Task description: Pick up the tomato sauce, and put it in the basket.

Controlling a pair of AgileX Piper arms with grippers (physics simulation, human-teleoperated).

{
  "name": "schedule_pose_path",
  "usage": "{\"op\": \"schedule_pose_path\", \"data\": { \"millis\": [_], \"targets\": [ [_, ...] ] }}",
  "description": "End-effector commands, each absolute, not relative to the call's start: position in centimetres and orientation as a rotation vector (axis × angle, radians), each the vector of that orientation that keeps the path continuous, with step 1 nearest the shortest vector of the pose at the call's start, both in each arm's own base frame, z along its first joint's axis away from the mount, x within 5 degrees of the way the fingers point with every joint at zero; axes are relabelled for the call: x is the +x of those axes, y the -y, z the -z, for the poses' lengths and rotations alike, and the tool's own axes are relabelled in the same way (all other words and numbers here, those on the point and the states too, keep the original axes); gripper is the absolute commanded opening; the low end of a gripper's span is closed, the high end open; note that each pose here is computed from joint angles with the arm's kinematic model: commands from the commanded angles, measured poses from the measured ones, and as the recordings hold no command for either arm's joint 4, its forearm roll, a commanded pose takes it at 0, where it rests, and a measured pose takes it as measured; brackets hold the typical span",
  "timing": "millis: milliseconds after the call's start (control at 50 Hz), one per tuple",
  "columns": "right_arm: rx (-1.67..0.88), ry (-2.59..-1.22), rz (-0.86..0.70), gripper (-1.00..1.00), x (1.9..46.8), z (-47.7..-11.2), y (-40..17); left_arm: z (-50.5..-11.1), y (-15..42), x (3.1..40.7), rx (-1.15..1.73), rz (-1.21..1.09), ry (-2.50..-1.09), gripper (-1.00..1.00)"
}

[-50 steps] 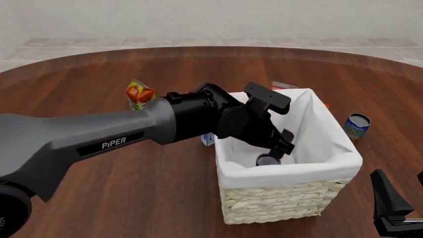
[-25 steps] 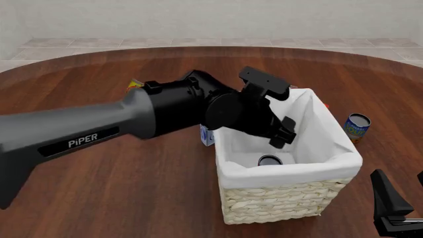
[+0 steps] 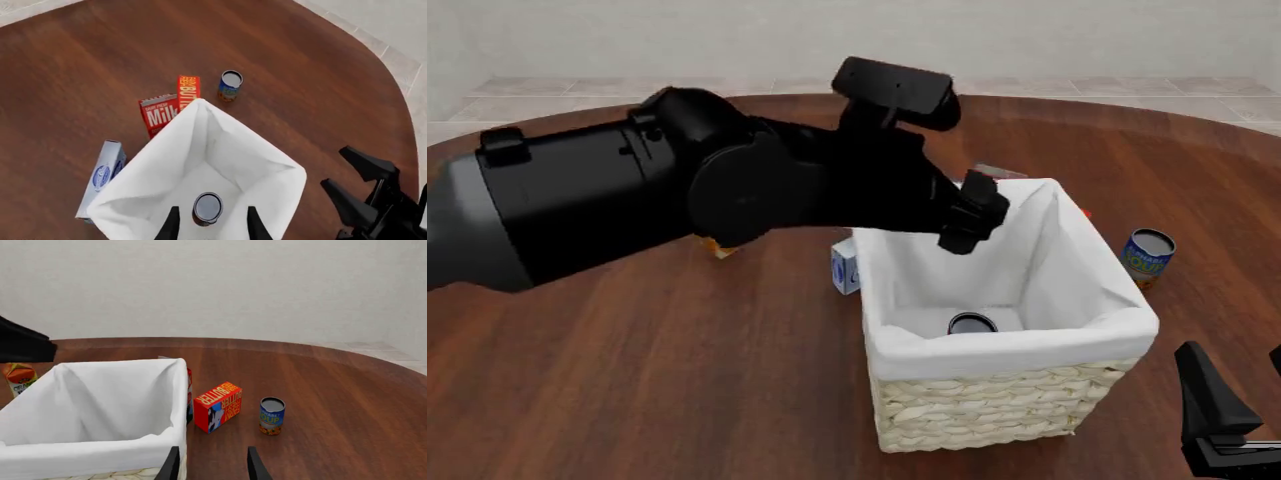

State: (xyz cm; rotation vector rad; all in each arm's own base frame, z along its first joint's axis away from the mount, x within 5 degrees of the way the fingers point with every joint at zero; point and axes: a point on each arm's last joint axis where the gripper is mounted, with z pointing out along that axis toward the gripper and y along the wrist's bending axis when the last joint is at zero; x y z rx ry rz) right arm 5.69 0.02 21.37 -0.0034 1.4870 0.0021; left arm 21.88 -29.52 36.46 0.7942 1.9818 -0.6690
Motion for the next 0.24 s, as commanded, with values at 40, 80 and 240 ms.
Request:
{"op": "schedule_pose_path", "data": {
  "millis": [40, 80, 240],
  "targets": [
    [-0.003, -1.487, -0.002, 1.00, 5.7, -21.4, 0.0, -38.4, 25.1, 19.3, 0.701, 0.732, -1.898, 1.00],
    [-0.003, -1.487, -0.002, 1.00, 5.7, -21.4, 0.0, -38.6, 24.3, 19.0, 0.693, 0.730, -1.877, 1.00],
    [-0.004, -1.487, -0.002, 1.00, 5.7, -21.4, 0.0, -39.4, 21.8, 17.1, 0.654, 0.765, -1.830, 1.00]
  ]
}}
